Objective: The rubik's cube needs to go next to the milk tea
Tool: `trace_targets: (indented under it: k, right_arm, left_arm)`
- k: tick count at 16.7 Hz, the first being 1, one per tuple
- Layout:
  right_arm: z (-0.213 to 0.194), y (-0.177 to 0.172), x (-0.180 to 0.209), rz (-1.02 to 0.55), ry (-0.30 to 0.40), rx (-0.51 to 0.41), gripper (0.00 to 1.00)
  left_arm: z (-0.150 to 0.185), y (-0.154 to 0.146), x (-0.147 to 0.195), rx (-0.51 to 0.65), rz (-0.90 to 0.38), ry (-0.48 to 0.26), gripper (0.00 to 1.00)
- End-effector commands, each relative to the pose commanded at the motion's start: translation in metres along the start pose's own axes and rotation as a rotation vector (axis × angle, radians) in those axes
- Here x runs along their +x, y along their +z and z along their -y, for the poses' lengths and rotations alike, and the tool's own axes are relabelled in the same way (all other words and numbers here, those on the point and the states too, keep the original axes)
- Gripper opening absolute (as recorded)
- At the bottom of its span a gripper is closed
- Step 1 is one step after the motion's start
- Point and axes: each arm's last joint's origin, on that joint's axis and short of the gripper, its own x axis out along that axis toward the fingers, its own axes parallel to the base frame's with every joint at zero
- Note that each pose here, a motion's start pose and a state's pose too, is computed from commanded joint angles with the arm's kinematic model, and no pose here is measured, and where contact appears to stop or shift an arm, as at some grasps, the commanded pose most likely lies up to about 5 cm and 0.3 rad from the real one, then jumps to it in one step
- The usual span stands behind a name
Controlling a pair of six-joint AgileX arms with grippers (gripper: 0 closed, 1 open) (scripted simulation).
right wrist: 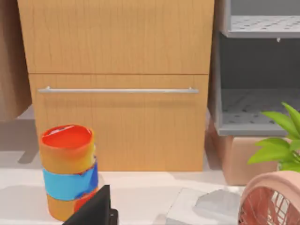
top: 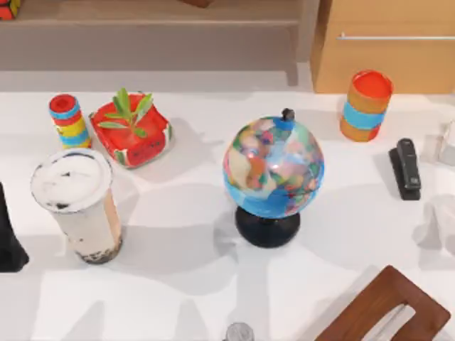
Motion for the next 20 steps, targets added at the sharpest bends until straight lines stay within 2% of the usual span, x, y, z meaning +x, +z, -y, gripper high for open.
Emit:
trace_targets:
  k: [5, 10, 13, 16, 20]
  right_arm:
    - [0.0, 0.0, 0.0, 0.0, 0.0, 0.0, 1.0]
    - [0.0, 0.0, 0.0, 0.0, 0.0, 0.0, 1.0]
    - [0.0, 0.0, 0.0, 0.0, 0.0, 0.0, 1.0]
    - [0.0, 0.0, 0.0, 0.0, 0.0, 0.0, 1.0]
    - [0.0, 0.0, 0.0, 0.0, 0.0, 0.0, 1.0]
  left_arm:
    - [-0.001, 0.007, 0.003, -0.001, -0.002, 0.002, 1.0]
    - [-0.005, 0.037, 0.025, -0.005, -0.028, 0.007, 1.0]
    - [-0.01, 0.054, 0.06, -0.012, -0.073, 0.01, 1.0]
    - [-0.018, 0.059, 0.11, -0.019, -0.111, 0.01, 1.0]
    - [-0.031, 0.059, 0.173, -0.016, -0.069, 0.0, 1.0]
